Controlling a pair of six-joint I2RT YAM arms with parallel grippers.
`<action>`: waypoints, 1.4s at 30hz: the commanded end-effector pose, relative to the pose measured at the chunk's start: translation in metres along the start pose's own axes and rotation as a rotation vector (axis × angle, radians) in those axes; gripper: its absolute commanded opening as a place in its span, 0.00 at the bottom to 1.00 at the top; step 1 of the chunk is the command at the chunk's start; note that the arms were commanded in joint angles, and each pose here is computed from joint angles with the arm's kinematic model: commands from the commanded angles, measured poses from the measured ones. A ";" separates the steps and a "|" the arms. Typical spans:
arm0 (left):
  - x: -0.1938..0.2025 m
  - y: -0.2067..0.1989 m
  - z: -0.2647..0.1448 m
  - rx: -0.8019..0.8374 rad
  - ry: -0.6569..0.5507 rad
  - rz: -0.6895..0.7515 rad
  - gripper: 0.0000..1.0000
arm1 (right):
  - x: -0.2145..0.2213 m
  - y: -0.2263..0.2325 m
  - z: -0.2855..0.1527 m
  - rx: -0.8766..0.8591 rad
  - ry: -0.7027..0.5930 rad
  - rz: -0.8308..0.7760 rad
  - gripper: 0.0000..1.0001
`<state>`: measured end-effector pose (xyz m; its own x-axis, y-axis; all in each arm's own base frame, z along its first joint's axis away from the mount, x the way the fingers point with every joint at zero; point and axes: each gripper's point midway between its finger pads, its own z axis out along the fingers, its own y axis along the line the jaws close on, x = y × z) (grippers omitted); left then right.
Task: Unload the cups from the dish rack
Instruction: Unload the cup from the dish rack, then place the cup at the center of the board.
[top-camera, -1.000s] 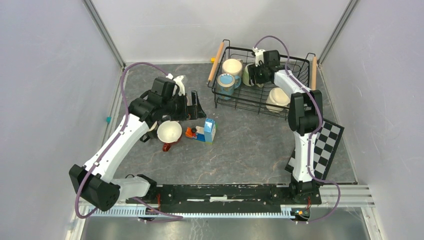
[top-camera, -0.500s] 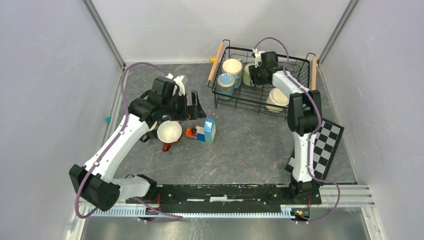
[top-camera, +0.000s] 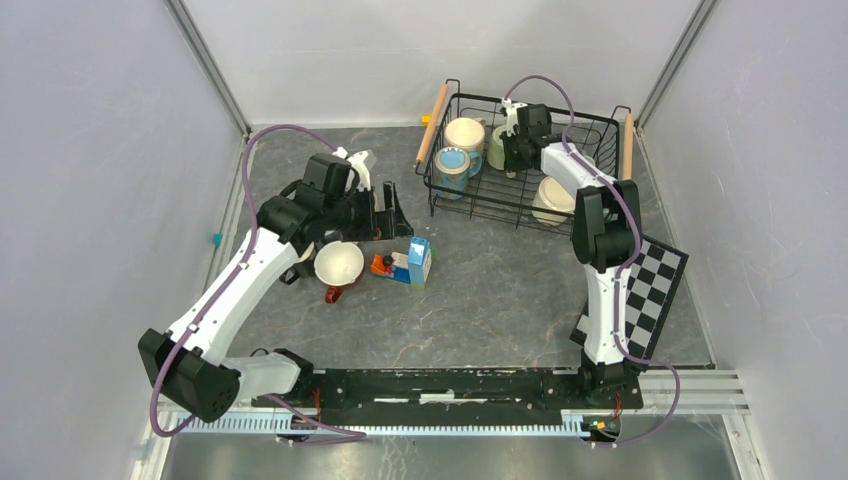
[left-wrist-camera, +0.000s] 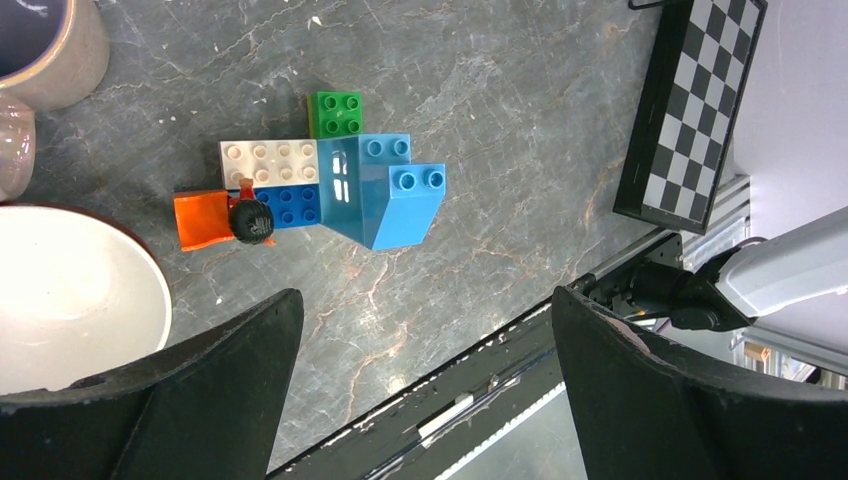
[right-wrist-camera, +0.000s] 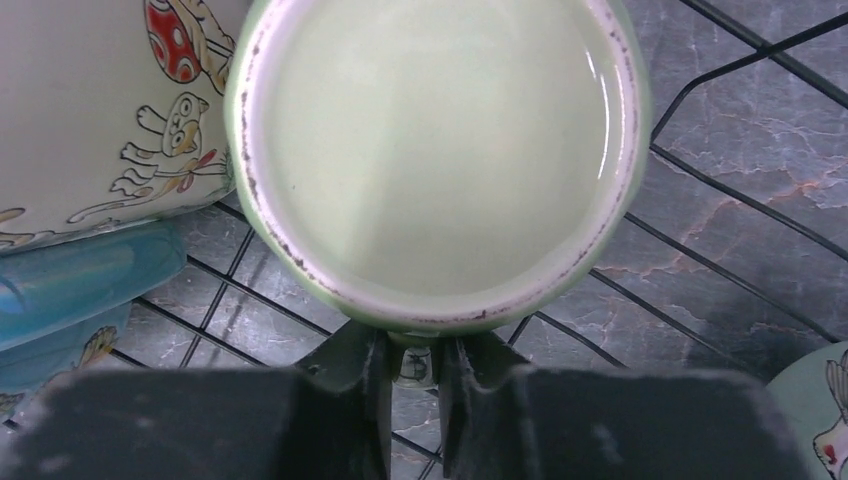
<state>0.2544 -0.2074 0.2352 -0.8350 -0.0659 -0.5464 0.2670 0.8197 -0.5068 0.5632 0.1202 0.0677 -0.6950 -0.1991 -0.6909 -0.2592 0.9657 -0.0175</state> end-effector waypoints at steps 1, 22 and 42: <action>-0.012 -0.014 -0.003 0.060 -0.042 0.018 1.00 | -0.028 -0.002 -0.020 0.021 -0.082 -0.001 0.01; -0.049 -0.048 0.002 0.227 -0.208 -0.165 1.00 | -0.090 -0.020 -0.121 0.144 -0.248 0.123 0.00; -0.113 -0.090 0.004 0.429 -0.365 -0.282 1.00 | -0.108 0.032 -0.239 0.015 -0.381 0.162 0.00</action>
<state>0.3142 -0.2616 0.3104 -0.7219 -0.4453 -0.5297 0.2510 0.5448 -0.8001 0.4801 0.1059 0.2388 -0.5918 -0.0205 -0.8058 -0.0810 0.9961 0.0341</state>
